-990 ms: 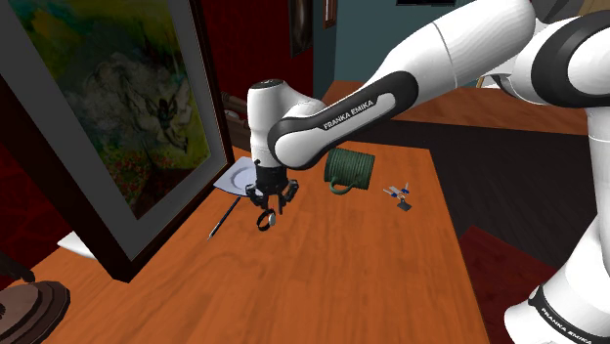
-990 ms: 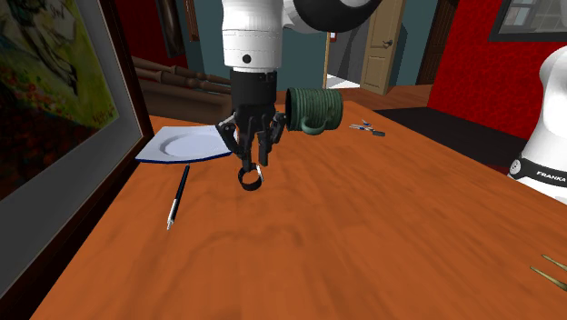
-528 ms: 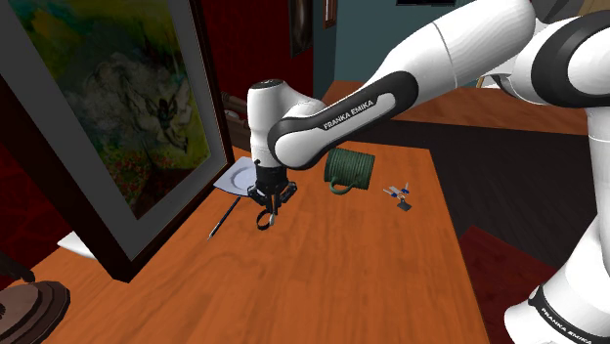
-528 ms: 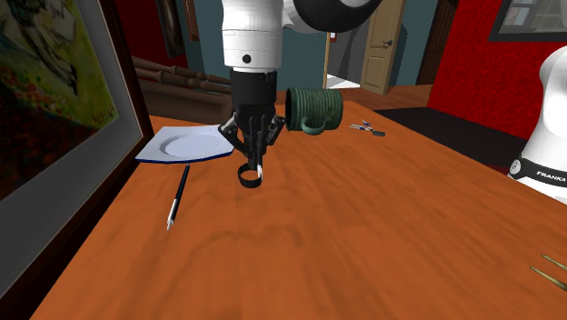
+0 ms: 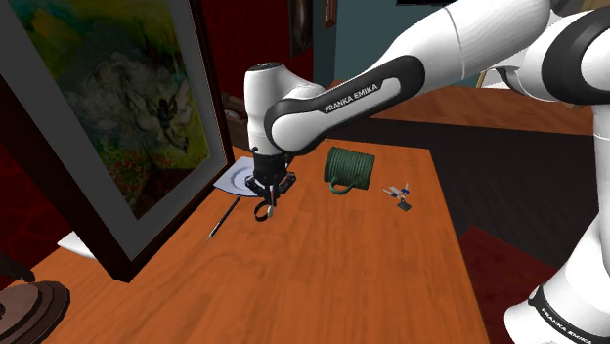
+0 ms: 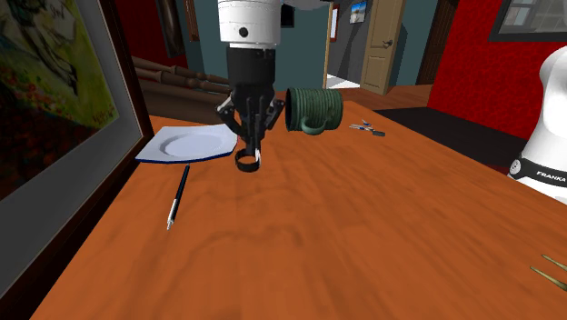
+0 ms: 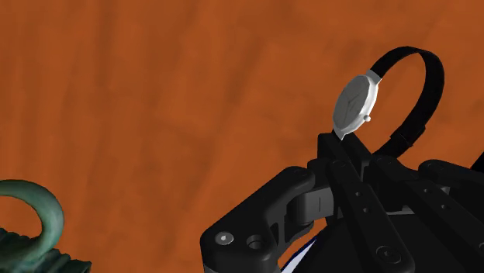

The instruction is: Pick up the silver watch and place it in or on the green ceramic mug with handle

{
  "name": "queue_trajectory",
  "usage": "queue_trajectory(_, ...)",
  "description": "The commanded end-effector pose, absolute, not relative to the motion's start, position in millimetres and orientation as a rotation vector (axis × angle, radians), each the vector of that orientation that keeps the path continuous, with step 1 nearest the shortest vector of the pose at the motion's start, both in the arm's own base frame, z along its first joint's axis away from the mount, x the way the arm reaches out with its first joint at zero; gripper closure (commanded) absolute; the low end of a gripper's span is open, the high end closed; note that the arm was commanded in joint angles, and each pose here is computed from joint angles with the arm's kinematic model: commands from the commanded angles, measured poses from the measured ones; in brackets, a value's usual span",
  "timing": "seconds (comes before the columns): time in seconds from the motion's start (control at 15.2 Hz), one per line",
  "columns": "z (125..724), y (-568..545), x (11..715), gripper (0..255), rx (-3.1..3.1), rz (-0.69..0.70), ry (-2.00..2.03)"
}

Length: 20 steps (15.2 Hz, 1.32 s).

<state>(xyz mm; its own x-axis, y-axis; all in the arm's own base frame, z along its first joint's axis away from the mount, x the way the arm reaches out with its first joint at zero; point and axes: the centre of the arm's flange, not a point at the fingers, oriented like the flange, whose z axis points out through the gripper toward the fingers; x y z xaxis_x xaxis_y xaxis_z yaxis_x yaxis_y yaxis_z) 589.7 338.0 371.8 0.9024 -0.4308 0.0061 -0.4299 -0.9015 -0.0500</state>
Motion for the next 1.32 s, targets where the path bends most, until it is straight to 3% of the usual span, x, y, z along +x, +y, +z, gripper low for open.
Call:
queue_trajectory(0.0,382,337,588,255,-3.018,-0.026,0.683)
queue_trajectory(1.25,483,337,588,255,-3.018,-0.026,0.683)
